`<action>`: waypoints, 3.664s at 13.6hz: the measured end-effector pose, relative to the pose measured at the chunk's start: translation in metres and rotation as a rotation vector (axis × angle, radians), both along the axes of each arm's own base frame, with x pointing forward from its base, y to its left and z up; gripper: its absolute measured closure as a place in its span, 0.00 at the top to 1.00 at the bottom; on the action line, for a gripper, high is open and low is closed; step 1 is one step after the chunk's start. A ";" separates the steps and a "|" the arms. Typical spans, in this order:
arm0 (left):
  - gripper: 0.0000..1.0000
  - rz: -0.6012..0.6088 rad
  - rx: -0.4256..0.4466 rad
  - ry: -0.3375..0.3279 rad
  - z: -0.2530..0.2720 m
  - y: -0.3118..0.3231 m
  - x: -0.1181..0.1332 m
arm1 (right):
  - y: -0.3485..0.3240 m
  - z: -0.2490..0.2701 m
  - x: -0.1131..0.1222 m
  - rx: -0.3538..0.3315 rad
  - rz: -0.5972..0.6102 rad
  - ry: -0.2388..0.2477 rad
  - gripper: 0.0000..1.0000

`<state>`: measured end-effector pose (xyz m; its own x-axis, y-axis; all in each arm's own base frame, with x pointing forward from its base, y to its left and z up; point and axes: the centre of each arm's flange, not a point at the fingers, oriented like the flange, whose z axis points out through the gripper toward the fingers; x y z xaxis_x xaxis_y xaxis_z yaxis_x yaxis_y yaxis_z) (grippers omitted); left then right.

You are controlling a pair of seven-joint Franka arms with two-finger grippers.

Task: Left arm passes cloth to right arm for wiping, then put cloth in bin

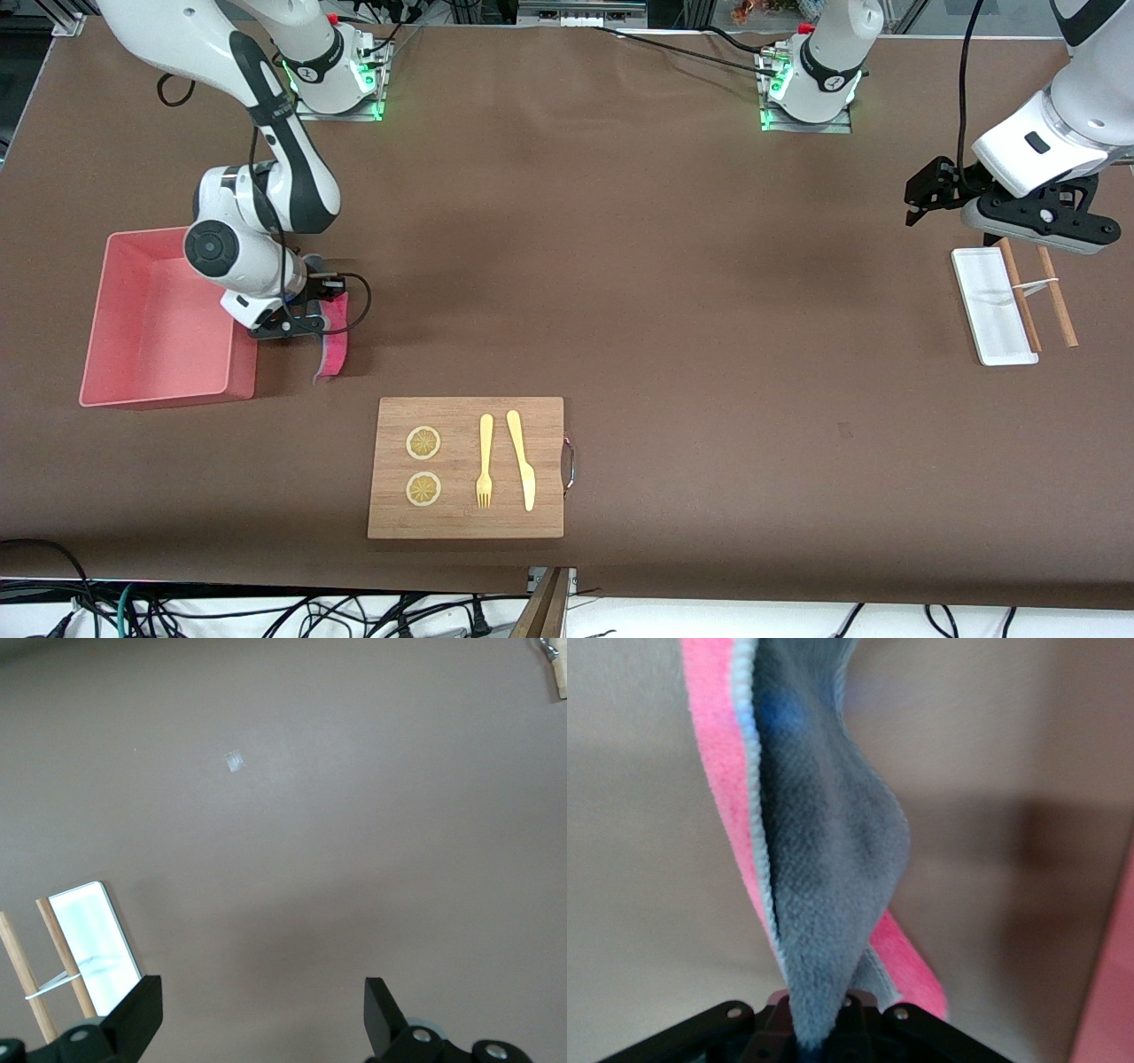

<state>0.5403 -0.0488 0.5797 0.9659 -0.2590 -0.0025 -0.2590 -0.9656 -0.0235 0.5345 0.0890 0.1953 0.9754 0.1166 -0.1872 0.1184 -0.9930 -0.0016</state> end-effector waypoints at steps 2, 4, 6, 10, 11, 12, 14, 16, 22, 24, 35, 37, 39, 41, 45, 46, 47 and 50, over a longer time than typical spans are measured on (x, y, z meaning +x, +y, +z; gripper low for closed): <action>1.00 0.006 0.001 0.001 -0.001 0.004 0.000 | 0.026 -0.011 -0.005 0.051 -0.030 0.020 0.03; 1.00 0.005 0.001 0.001 -0.001 0.006 0.000 | 0.053 -0.010 -0.006 0.075 -0.061 0.022 0.03; 1.00 0.001 0.002 0.005 -0.001 0.009 0.000 | 0.085 -0.005 -0.009 0.083 -0.108 0.019 0.03; 1.00 0.009 0.003 0.019 -0.001 0.015 -0.002 | 0.167 0.011 -0.022 0.083 -0.201 0.004 0.03; 1.00 0.011 0.003 0.020 0.000 0.016 -0.003 | 0.186 0.013 -0.026 0.086 -0.221 0.003 0.03; 1.00 0.013 0.003 0.020 0.001 0.017 -0.003 | 0.203 0.016 -0.031 0.090 -0.242 0.005 0.03; 1.00 0.014 0.003 0.020 0.001 0.018 -0.003 | 0.229 0.025 -0.037 0.102 -0.284 0.007 0.03; 1.00 0.014 0.003 0.021 0.001 0.018 -0.004 | 0.235 0.034 -0.033 0.102 -0.329 0.024 0.03; 1.00 0.015 0.003 0.022 0.001 0.018 -0.004 | 0.105 0.012 0.010 0.088 -0.384 0.115 0.03; 1.00 0.015 0.003 0.022 0.001 0.018 -0.004 | 0.061 0.006 0.017 0.110 -0.320 0.151 0.03; 1.00 0.015 0.003 0.022 0.001 0.018 -0.004 | -0.133 0.044 0.043 0.212 -0.025 0.117 0.03; 1.00 0.015 0.003 0.022 0.001 0.018 -0.004 | -0.132 0.082 0.059 0.206 0.004 0.105 0.03; 1.00 0.015 0.003 0.022 0.001 0.018 -0.004 | -0.133 0.117 0.071 0.181 0.039 0.105 0.03; 1.00 0.015 0.003 0.022 0.001 0.018 -0.004 | -0.137 0.145 0.077 0.136 0.073 0.102 0.03; 1.00 0.015 0.003 0.022 0.001 0.018 -0.004 | -0.156 0.186 0.073 0.036 0.136 0.083 0.03; 1.00 0.015 0.003 0.022 0.001 0.018 -0.004 | -0.166 0.191 0.071 0.027 0.148 0.083 0.03; 1.00 0.015 0.003 0.022 0.001 0.018 -0.004 | -0.179 0.193 0.068 0.021 0.154 0.086 0.03; 1.00 0.015 0.003 0.022 0.001 0.018 -0.004 | -0.214 0.185 0.060 -0.008 0.152 0.112 0.18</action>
